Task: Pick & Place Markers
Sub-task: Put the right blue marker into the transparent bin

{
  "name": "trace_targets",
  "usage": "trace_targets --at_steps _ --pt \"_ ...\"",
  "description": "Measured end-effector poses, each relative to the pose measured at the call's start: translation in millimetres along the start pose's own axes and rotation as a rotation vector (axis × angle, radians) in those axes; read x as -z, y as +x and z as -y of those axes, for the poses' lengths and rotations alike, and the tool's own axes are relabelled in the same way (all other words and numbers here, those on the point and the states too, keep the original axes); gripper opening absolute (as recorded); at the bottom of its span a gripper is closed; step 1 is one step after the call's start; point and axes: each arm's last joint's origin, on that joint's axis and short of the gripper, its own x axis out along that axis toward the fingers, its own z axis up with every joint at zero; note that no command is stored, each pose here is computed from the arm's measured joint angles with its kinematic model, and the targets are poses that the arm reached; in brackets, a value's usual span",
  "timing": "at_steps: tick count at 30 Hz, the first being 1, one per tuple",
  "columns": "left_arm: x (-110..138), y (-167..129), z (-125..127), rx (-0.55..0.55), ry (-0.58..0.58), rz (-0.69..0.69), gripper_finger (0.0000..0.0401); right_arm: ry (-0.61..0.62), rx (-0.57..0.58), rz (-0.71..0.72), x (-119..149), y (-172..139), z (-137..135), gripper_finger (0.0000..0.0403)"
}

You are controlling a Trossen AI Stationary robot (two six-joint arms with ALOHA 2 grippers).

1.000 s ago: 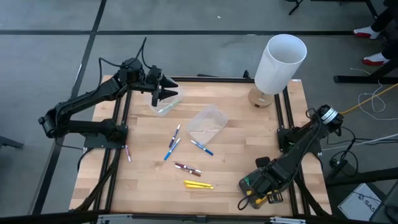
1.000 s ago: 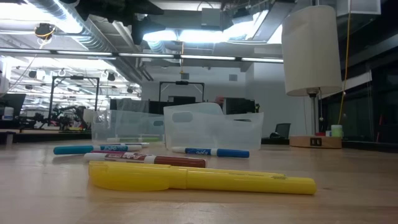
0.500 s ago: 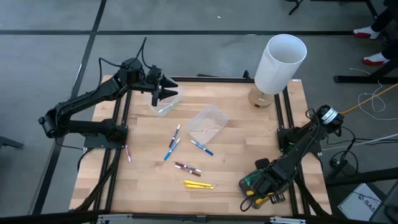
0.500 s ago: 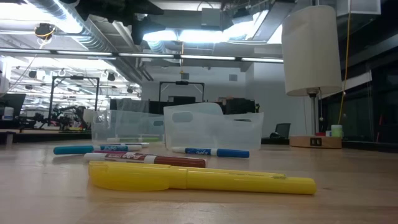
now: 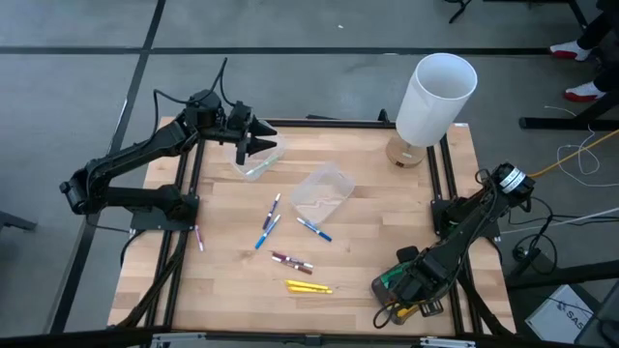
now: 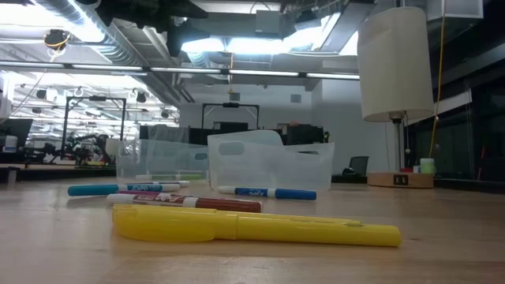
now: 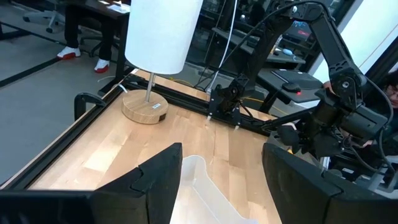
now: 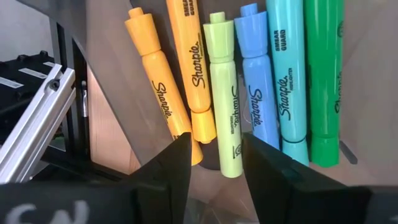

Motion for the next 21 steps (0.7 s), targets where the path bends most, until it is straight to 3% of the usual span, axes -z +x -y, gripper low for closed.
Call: trace_targets --at_steps 8,21 --pt "0.0 0.0 0.1 0.003 -0.005 -0.001 0.0216 0.017 -0.003 0.009 -3.8 -4.8 2.3 0.0135" --pt "0.2 0.0 1.7 0.055 -0.009 -0.01 0.0216 0.134 0.035 0.126 -30.5 -53.4 14.5 0.0067"
